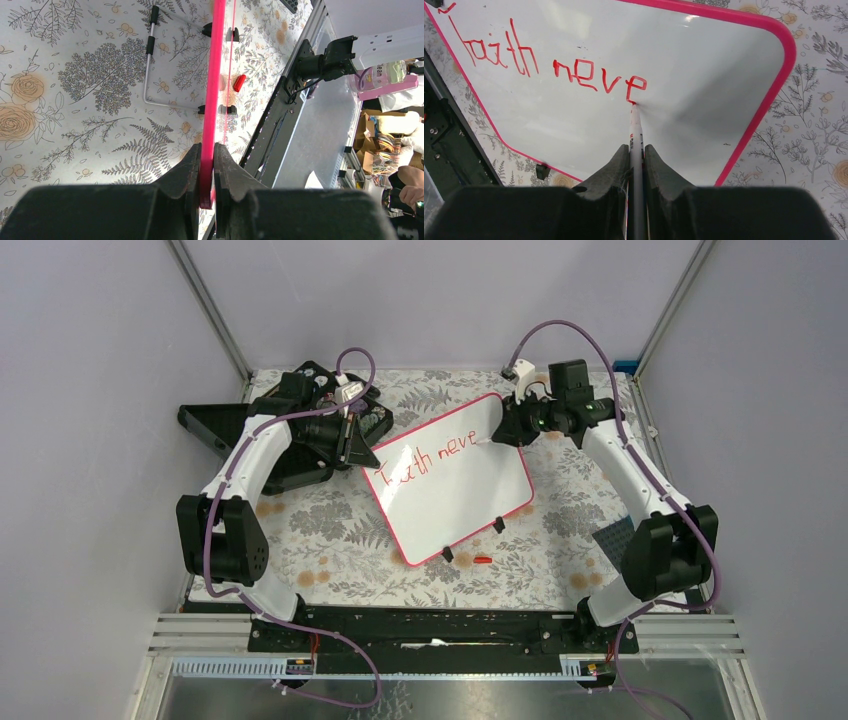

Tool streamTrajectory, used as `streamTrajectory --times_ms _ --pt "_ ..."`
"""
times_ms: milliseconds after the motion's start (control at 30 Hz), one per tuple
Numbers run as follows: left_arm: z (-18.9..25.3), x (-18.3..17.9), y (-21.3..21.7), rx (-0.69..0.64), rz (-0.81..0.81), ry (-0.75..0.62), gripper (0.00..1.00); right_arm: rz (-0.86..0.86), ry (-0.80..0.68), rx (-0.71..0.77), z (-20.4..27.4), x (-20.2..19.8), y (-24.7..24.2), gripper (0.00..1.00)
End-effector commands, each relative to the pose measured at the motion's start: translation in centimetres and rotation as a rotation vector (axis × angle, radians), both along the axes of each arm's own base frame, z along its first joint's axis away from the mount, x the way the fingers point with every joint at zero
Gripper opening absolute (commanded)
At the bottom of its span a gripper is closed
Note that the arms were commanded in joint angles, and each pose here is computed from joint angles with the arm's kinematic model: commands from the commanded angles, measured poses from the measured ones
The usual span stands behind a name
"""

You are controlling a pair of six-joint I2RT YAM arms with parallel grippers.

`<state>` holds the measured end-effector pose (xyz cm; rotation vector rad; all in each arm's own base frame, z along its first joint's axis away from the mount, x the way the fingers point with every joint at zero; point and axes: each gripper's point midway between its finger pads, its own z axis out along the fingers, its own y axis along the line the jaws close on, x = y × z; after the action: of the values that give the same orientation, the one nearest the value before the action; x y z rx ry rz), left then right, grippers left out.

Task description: Write a sentence on the whiteboard

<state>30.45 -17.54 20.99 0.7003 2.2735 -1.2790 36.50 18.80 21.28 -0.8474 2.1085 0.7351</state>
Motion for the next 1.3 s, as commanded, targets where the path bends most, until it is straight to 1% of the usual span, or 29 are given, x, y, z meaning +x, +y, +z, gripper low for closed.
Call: streamTrajectory --times_ms 0,233,400,500,667,1267 --pt "-0.3 1.6 0.3 0.059 -0.001 -0.094 0.0 -0.038 -0.084 -0.018 2.1 1.4 -1.4 0.0" --pt "-0.2 1.5 0.3 0.054 -0.003 -0.093 0.0 -0.024 -0.092 -0.008 2.9 1.4 -1.1 0.0" --pt "-0.2 1.5 0.3 0.05 -0.005 -0.094 0.0 0.016 -0.118 0.045 5.0 0.4 -0.5 0.0" --pt "-0.2 1.5 0.2 0.05 -0.006 -0.094 0.0 0.001 -0.124 0.054 5.6 1.0 -0.8 0.0" --pt "-0.1 1.3 0.3 0.051 -0.006 -0.1 0.0 -0.028 -0.118 0.038 5.2 2.2 -1.3 0.0" --pt "-0.3 1.3 0.3 0.054 -0.004 -0.094 0.0 -0.015 -0.089 0.039 4.1 2.8 -0.9 0.0"
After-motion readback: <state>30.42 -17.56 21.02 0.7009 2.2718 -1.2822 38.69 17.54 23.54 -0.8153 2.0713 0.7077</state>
